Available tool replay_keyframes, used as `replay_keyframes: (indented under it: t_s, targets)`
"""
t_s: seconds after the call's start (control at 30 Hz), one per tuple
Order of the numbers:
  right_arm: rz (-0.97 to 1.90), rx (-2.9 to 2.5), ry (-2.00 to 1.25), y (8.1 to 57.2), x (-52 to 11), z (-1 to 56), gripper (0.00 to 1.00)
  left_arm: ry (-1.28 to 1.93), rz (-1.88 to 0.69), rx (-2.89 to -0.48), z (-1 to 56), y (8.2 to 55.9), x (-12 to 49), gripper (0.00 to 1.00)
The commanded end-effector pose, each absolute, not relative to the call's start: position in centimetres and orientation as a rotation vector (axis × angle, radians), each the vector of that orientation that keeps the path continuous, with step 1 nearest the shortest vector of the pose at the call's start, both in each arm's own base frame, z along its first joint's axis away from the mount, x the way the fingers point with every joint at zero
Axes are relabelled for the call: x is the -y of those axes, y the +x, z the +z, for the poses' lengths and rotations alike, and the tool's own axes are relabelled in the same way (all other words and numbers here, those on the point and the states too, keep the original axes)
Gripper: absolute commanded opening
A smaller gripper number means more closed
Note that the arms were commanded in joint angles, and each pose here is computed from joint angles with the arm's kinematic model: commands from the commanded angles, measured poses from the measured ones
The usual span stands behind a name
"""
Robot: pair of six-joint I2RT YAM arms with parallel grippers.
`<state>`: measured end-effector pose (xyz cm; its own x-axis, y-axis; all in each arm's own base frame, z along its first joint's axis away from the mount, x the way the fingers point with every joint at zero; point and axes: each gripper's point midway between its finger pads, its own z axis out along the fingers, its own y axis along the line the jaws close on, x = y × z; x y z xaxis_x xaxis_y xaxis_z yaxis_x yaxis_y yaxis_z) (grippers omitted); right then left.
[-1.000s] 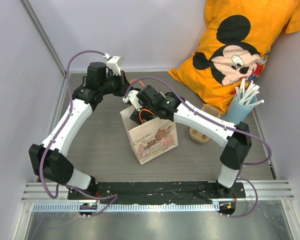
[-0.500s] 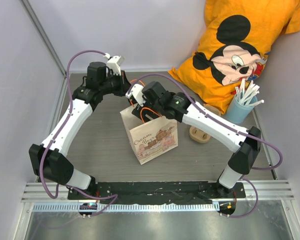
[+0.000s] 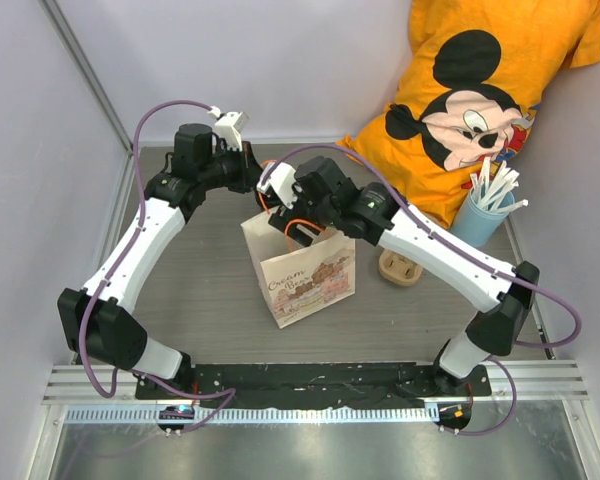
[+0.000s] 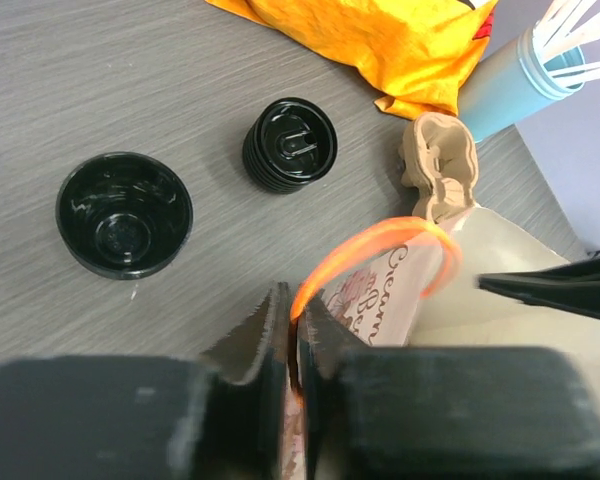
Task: Pack the takeout coffee
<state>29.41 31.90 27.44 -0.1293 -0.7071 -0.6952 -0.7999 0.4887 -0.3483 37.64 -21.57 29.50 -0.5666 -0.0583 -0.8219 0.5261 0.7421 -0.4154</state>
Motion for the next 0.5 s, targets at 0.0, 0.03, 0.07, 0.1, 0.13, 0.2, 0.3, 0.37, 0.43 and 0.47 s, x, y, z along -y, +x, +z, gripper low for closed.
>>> replay_keyframes:
  t_s: [0.0, 0.03, 0.07, 0.1, 0.13, 0.2, 0.3, 0.37, 0.43, 0.47]
  targets:
    - [0.234, -1.720, -1.248, 27.6, -31.5, 33.5, 0.85, 0.394, -0.839, -1.927, 32.6, 37.1, 21.9, 0.17]
    - [0.249, -1.707, -1.259, 27.3, -31.5, 33.7, 0.85, 0.398, -0.841, -1.925, 32.7, 37.1, 22.0, 0.21]
    - [0.251, -1.694, -1.261, 27.0, -31.2, 34.2, 0.86, 0.398, -0.841, -1.927, 32.7, 37.1, 22.0, 0.23]
    - [0.253, -1.689, -1.263, 26.9, -31.1, 34.4, 0.85, 0.398, -0.845, -1.928, 32.6, 37.1, 22.0, 0.25]
    - [0.259, -1.683, -1.264, 26.8, -30.9, 34.6, 0.86, 0.401, -0.845, -1.925, 32.7, 37.1, 22.1, 0.29]
    - [0.257, -1.671, -1.257, 26.7, -30.5, 35.1, 0.86, 0.403, -0.848, -1.923, 32.8, 37.1, 22.1, 0.33]
    - [0.264, -1.654, -1.252, 26.4, -30.0, 35.8, 0.86, 0.407, -0.853, -1.917, 33.1, 37.0, 22.1, 0.43]
    - [0.267, -1.657, -1.247, 26.5, -29.7, 35.8, 0.86, 0.414, -0.859, -1.914, 33.2, 36.9, 22.2, 0.52]
    - [0.271, -1.655, -1.237, 26.6, -29.4, 36.1, 0.86, 0.415, -0.859, -1.910, 33.4, 36.9, 22.2, 0.61]
    - [0.273, -1.652, -1.236, 26.6, -29.3, 36.2, 0.86, 0.418, -0.862, -1.909, 33.4, 36.8, 22.3, 0.63]
